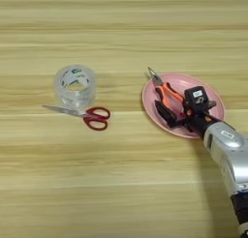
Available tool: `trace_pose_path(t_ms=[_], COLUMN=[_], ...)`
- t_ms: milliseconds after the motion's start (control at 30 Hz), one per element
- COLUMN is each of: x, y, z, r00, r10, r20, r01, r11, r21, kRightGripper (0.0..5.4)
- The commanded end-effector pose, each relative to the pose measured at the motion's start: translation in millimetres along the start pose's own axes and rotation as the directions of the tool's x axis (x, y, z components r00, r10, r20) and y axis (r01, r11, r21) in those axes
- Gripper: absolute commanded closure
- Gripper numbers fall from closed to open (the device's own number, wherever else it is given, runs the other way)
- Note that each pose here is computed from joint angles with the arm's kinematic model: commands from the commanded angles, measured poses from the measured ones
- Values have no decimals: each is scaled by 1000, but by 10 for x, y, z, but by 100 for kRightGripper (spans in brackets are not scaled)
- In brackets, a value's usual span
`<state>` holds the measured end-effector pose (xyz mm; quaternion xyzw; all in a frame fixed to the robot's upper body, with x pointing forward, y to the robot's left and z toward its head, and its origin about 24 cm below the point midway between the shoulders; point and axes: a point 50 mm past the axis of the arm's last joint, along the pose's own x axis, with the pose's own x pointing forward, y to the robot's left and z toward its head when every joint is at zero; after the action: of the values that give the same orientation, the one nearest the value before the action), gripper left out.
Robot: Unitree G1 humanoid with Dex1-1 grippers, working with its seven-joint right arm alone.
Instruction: Move the objects on the table
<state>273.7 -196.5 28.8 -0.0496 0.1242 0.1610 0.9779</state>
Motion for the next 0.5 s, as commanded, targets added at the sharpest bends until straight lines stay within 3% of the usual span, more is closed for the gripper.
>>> trace_pose_path(t_ms=[33, 500], x=[51, 43], y=[-62, -11], z=[399, 464], r00=[988, 981], r10=[-5, 29], r20=[156, 190], r01=[15, -17], r11=[998, 998], r21=[-61, -64], kRightGripper=[5, 5])
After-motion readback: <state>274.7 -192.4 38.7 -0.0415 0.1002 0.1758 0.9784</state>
